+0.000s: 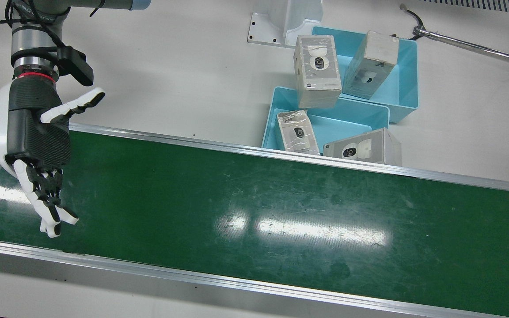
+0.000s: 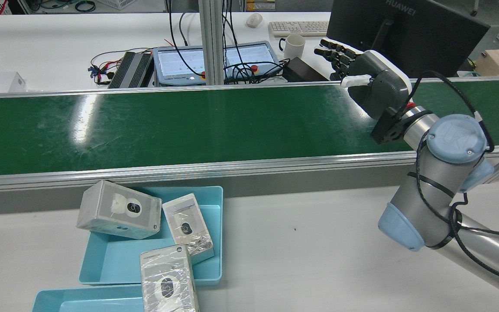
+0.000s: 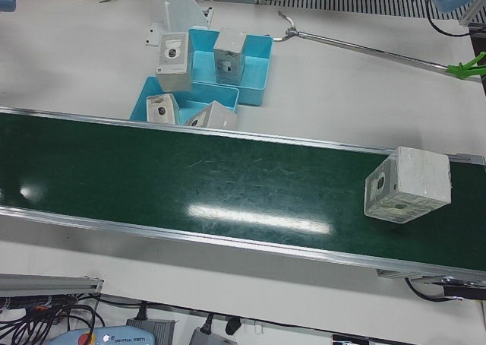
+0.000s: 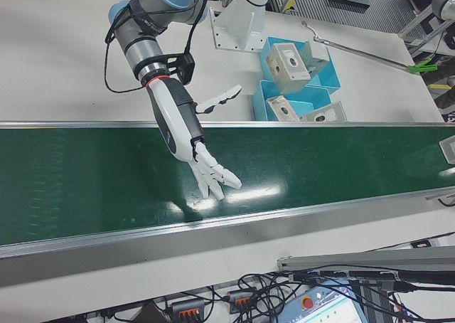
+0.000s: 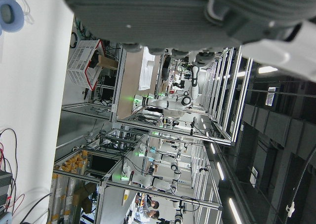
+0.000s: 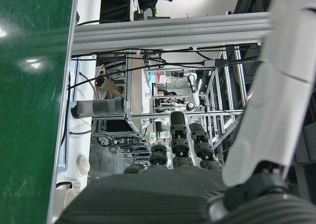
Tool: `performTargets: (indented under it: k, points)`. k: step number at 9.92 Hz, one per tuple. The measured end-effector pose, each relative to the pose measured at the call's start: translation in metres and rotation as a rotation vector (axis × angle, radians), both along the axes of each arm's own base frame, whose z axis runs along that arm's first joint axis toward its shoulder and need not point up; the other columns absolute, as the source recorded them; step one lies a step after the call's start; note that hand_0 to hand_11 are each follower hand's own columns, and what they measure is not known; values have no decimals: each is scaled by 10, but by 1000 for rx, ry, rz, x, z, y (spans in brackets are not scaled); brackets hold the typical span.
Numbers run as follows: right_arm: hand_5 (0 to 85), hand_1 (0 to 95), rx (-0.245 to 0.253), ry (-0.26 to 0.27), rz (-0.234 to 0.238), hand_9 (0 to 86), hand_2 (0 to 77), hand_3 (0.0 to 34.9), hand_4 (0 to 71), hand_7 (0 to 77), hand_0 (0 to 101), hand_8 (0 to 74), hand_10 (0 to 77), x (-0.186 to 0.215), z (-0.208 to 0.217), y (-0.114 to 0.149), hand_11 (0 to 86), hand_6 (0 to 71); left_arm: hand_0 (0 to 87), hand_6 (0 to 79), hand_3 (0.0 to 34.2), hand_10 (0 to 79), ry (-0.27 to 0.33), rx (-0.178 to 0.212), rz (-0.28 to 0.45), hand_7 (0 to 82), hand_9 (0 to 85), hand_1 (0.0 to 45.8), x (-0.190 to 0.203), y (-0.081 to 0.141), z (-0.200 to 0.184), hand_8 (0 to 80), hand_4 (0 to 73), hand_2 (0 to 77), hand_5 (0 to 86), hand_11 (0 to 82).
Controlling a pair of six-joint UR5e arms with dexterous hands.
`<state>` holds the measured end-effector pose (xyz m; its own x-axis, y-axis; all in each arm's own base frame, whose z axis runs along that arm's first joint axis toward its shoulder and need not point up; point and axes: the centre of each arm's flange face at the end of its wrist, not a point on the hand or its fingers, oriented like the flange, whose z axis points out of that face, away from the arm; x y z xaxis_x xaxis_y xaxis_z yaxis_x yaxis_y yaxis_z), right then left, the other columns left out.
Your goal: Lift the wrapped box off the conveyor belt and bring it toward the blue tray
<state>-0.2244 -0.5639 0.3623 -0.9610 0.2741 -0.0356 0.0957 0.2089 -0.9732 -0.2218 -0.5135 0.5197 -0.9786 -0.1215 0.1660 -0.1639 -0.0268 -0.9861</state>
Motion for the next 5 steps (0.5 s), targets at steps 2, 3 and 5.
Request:
performTargets:
  k: [2,3,5]
  points:
    - [104,38,21,9,2,87,11,0,120,191,424,71,0,1,-11,-4,11,76,0,5,0,0,0,0,0,5,5,0,0,0,0,5,0,11,11,5]
    - [104,38,21,14,12,87,11,0,131,202,424,71,0,10,-10,-6,11,76,0,5,0,5,0,0,0,5,5,0,0,0,0,5,0,11,11,5]
    - [98,49,-3,31,47,76,11,0,125,191,426,65,0,34,10,-11,11,76,0,5,0,5,0,0,0,5,5,0,0,0,0,5,0,5,11,5]
